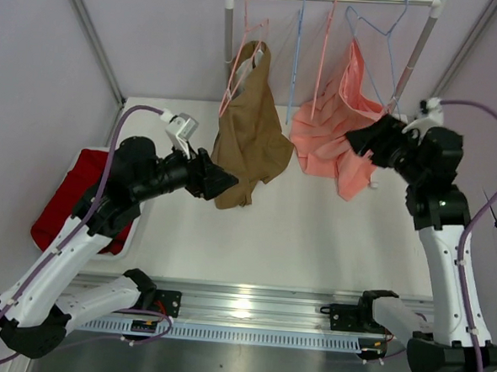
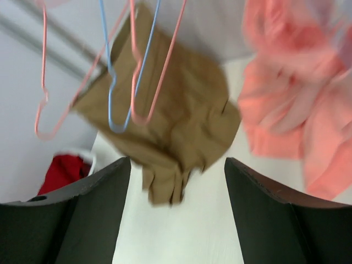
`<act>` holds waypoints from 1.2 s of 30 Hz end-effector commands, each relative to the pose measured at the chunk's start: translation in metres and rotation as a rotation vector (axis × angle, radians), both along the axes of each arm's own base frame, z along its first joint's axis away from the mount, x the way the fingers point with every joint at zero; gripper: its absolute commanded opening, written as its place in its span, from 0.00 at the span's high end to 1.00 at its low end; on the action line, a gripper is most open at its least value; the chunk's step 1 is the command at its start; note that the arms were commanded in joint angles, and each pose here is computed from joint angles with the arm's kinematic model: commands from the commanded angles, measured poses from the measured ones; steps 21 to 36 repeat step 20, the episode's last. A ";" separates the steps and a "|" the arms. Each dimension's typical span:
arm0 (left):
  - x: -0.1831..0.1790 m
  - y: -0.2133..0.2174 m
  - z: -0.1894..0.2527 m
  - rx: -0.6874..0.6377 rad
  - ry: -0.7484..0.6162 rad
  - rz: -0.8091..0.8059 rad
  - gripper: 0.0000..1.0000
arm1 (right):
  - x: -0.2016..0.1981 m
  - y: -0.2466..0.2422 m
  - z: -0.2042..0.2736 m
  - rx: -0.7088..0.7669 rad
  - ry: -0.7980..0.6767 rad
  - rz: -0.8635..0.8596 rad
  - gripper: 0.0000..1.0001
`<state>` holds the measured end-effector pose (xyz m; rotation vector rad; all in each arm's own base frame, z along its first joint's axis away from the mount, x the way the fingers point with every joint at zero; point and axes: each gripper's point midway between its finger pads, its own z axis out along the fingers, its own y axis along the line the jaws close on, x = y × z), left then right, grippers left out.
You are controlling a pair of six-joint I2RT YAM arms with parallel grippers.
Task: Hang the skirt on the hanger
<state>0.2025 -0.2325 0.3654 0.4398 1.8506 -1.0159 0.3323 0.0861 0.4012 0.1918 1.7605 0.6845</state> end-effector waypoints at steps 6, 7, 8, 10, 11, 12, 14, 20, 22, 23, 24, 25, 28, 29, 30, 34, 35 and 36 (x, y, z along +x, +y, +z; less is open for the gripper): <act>0.001 0.033 -0.037 0.023 0.094 0.197 0.35 | -0.074 0.060 -0.114 -0.010 0.246 0.187 0.18; 0.000 0.038 -0.036 0.021 0.087 0.220 0.35 | -0.080 0.060 -0.134 -0.023 0.283 0.195 0.13; 0.000 0.041 -0.044 0.035 0.103 0.233 0.35 | -0.085 0.059 -0.141 -0.031 0.296 0.201 0.01; 0.000 0.047 -0.053 0.055 0.112 0.265 0.35 | -0.094 0.053 -0.157 -0.072 0.333 0.195 0.01; 0.000 0.049 -0.059 0.072 0.123 0.272 0.35 | -0.096 0.052 -0.160 -0.083 0.343 0.196 0.01; 0.000 0.050 -0.062 0.080 0.128 0.278 0.35 | -0.097 0.050 -0.164 -0.100 0.355 0.193 0.01; 0.000 0.053 -0.067 0.091 0.134 0.292 0.35 | -0.101 0.048 -0.171 -0.127 0.384 0.206 0.01; 0.001 0.056 -0.079 0.073 0.150 0.320 0.35 | -0.102 0.054 -0.175 -0.122 0.397 0.243 0.00; 0.001 0.056 -0.079 0.073 0.150 0.320 0.35 | -0.102 0.054 -0.175 -0.122 0.397 0.243 0.00; 0.001 0.056 -0.079 0.073 0.150 0.320 0.35 | -0.102 0.054 -0.175 -0.122 0.397 0.243 0.00; 0.001 0.056 -0.079 0.073 0.150 0.320 0.35 | -0.102 0.054 -0.175 -0.122 0.397 0.243 0.00; 0.001 0.056 -0.079 0.073 0.150 0.320 0.35 | -0.102 0.054 -0.175 -0.122 0.397 0.243 0.00; 0.001 0.056 -0.079 0.073 0.150 0.320 0.35 | -0.102 0.054 -0.175 -0.122 0.397 0.243 0.00; 0.001 0.056 -0.079 0.073 0.150 0.320 0.35 | -0.102 0.054 -0.175 -0.122 0.397 0.243 0.00; 0.001 0.056 -0.079 0.073 0.150 0.320 0.35 | -0.102 0.054 -0.175 -0.122 0.397 0.243 0.00; 0.001 0.056 -0.079 0.073 0.150 0.320 0.35 | -0.102 0.054 -0.175 -0.122 0.397 0.243 0.00; 0.001 0.056 -0.079 0.073 0.150 0.320 0.35 | -0.102 0.054 -0.175 -0.122 0.397 0.243 0.00; 0.001 0.056 -0.079 0.073 0.150 0.320 0.35 | -0.102 0.054 -0.175 -0.122 0.397 0.243 0.00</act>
